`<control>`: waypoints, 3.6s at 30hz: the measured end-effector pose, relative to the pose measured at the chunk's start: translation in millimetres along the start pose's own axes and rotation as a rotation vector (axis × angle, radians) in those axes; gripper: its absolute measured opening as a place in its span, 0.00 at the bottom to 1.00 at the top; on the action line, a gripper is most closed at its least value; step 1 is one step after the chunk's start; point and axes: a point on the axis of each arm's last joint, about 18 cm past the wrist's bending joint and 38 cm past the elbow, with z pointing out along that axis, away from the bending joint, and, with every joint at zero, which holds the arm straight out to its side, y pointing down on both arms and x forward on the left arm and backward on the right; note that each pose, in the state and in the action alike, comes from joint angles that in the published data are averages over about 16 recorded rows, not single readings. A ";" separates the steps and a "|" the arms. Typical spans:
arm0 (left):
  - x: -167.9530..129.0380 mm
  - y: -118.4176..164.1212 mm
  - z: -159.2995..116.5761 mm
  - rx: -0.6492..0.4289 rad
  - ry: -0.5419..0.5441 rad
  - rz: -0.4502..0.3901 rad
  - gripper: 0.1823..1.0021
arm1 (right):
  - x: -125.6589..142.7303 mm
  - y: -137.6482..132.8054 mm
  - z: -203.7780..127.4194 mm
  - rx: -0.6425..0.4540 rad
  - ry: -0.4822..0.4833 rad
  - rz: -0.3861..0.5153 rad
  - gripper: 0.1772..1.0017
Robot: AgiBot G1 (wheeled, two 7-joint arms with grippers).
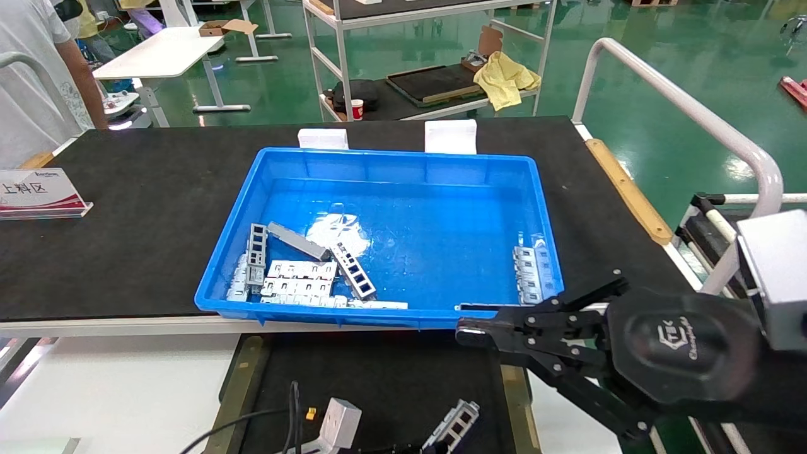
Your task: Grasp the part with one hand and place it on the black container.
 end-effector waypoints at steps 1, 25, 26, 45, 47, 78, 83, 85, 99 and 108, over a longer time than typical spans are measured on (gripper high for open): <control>-0.2 1.9 2.2 0.006 -0.026 -0.021 0.08 | 0.0 0.0 0.0 0.000 0.000 0.000 0.02; -13.8 -1.8 47.3 0.190 -0.459 -0.322 0.08 | 0.0 0.0 0.0 0.000 0.000 0.000 0.02; -15.2 -2.0 49.7 0.196 -0.468 -0.326 0.08 | 0.0 0.0 0.0 0.000 0.000 0.000 0.02; -27.7 9.0 63.6 0.233 -0.557 -0.365 0.08 | 0.0 0.0 0.0 0.000 0.000 0.000 0.02; -27.6 9.9 63.3 0.234 -0.560 -0.369 0.08 | 0.0 0.0 0.0 0.000 0.000 0.000 0.02; -14.3 -1.6 39.1 0.235 -0.462 -0.166 0.50 | 0.0 0.0 0.0 0.000 0.000 0.000 0.51; -6.6 -1.2 23.9 0.203 -0.381 -0.065 0.63 | 0.0 0.0 0.0 0.000 0.000 0.000 0.66; -3.1 -0.6 16.7 0.185 -0.343 -0.025 0.69 | 0.0 0.0 0.0 0.000 0.000 0.000 0.70; 18.1 -13.5 -49.0 0.069 -0.091 0.209 0.94 | 0.0 0.0 0.0 0.000 0.000 0.000 0.95; 23.6 -42.8 -88.2 0.042 -0.015 0.320 0.99 | 0.0 0.0 0.0 0.000 0.000 0.000 1.00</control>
